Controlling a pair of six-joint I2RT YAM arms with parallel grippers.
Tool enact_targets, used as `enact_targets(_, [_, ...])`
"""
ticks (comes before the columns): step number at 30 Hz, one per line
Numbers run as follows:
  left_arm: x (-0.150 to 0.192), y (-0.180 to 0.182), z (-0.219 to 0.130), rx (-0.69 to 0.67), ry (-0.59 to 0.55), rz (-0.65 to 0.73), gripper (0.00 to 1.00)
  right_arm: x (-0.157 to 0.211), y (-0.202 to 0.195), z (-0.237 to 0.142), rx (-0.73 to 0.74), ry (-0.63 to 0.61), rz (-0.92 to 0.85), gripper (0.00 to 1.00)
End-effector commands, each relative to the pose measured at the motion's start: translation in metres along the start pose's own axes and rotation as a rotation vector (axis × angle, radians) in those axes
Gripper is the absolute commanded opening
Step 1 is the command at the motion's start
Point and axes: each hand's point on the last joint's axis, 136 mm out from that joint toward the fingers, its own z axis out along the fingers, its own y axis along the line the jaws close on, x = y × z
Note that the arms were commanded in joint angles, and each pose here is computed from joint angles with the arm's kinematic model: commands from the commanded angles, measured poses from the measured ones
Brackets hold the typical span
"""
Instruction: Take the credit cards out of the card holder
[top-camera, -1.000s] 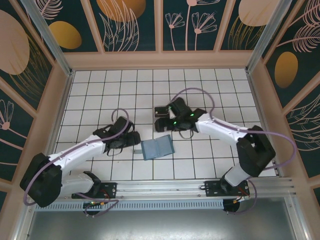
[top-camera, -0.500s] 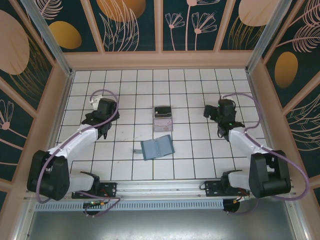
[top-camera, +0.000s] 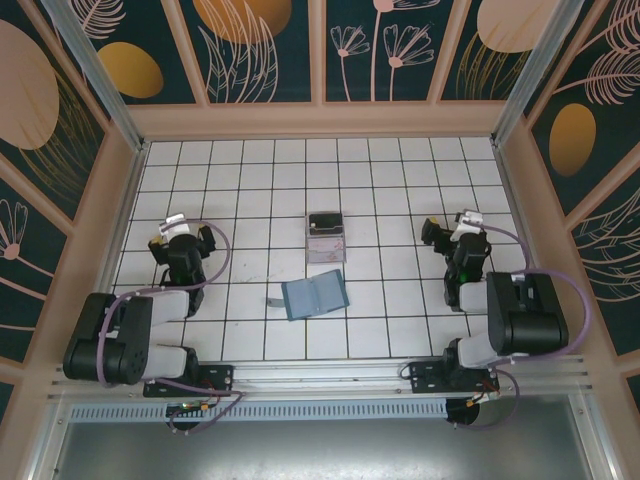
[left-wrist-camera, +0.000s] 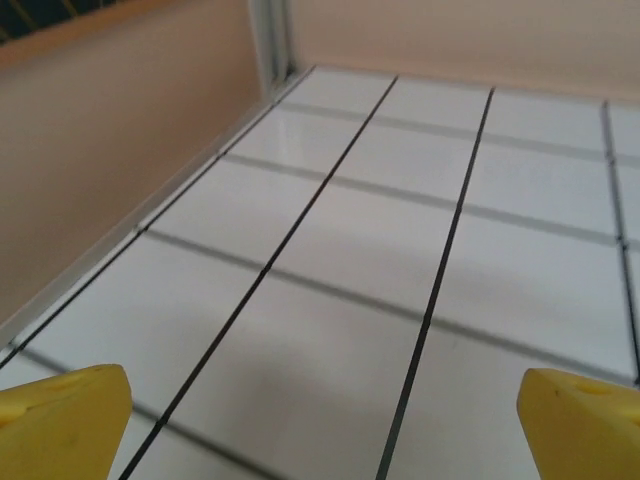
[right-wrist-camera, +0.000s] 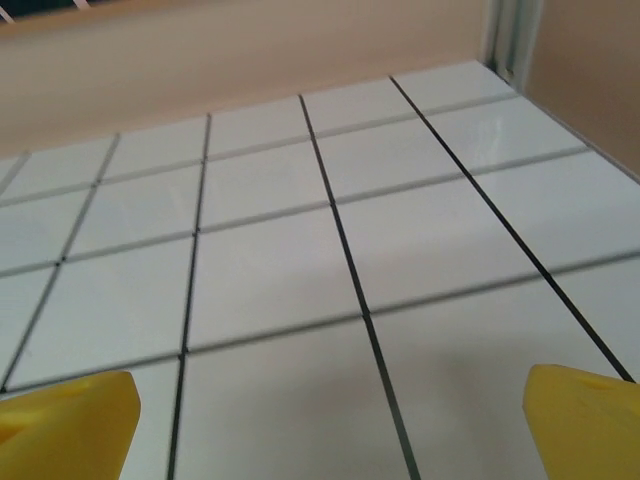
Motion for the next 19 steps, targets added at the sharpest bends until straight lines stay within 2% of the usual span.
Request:
enact_targets(1, [-0.041,-0.015,0.004,0.127,-0.189,-0.051,0.99,-0.019,0.01,0.003,-0.06,-0.092,-0.023,0.99])
enact_targets(5, [-0.029,-0.033,0.002,0.256,-0.183,-0.006,0.99,-0.02,0.011,0.002,-0.058,-0.099,-0.026,0.99])
enact_targets(19, [-0.029,-0.033,0.003,0.254,-0.179,-0.001,0.99,-0.02,0.012,0.001,-0.064,-0.1,-0.029,0.99])
